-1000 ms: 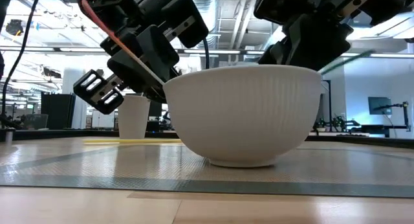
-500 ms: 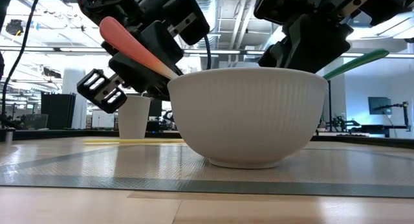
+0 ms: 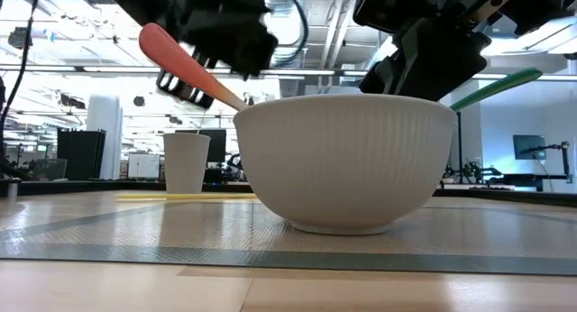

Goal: Pick & Place Utensil
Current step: Put the gray cup on the mat at the top left of the gray bowl

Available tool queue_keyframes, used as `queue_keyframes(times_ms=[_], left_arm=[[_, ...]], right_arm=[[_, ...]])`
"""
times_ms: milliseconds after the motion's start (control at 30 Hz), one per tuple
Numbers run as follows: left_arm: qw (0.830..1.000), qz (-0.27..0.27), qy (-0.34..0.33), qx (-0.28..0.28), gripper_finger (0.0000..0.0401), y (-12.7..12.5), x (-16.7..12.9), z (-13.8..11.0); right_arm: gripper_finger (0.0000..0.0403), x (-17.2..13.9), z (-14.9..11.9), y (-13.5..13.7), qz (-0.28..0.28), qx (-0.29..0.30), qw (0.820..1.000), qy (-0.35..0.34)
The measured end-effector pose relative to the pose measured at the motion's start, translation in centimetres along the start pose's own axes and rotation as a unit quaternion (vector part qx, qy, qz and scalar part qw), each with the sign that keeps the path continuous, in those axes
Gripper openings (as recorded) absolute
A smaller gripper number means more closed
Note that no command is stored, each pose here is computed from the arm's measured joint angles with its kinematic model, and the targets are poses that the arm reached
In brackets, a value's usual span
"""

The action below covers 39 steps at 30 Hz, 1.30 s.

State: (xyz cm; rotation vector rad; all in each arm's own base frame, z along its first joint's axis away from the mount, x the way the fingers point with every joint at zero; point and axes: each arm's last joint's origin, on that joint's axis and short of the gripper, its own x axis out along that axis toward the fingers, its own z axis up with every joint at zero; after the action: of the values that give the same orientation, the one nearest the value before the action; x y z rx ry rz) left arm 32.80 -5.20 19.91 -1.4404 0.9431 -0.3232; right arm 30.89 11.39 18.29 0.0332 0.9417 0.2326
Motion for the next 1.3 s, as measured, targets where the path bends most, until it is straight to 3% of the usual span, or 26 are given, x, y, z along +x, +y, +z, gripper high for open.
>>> queue_keyframes(times_ms=[167, 433, 667, 867, 933, 1100, 1233, 1300], left_arm=[[0.993, -0.037, -0.046, 0.102, 0.0051, -2.8, -2.2, -1.1], [0.966, -0.059, -0.112, 0.226, 0.0051, -5.9, -5.8, -3.3], [0.954, -0.027, -0.134, 0.266, 0.0051, -6.1, -8.1, -3.7], [0.942, 0.018, -0.155, 0.297, 0.0051, -5.5, -10.5, -3.4], [0.936, 0.033, -0.167, 0.307, 0.0051, -5.3, -11.6, -3.2], [0.91, 0.07, -0.199, 0.357, 0.0051, -4.9, -14.1, -2.6], [0.897, 0.104, -0.214, 0.373, 0.0051, -4.2, -15.7, -2.1], [0.886, 0.118, -0.223, 0.389, 0.0051, -4.0, -16.4, -1.9]], right_arm=[[0.0055, 0.0, 0.0, 0.0, 0.0, 0.0, 1.0, 0.0], [0.0055, -0.8, 1.8, 0.4, 0.005, -0.011, 1.0, -0.026], [0.0055, -2.6, 5.2, 1.1, 0.01, -0.075, 0.994, -0.074], [0.0055, -7.5, 6.9, 1.0, 0.002, -0.124, 0.991, -0.051], [0.0055, -9.6, 7.3, 0.6, -0.002, -0.138, 0.987, -0.079], [0.0055, -12.9, 5.9, -1.0, -0.019, -0.163, 0.973, -0.165], [0.0055, -11.6, 2.8, -3.3, -0.013, -0.168, 0.956, -0.24], [0.0055, -11.0, 1.2, -4.7, -0.02, -0.14, 0.956, -0.256]])
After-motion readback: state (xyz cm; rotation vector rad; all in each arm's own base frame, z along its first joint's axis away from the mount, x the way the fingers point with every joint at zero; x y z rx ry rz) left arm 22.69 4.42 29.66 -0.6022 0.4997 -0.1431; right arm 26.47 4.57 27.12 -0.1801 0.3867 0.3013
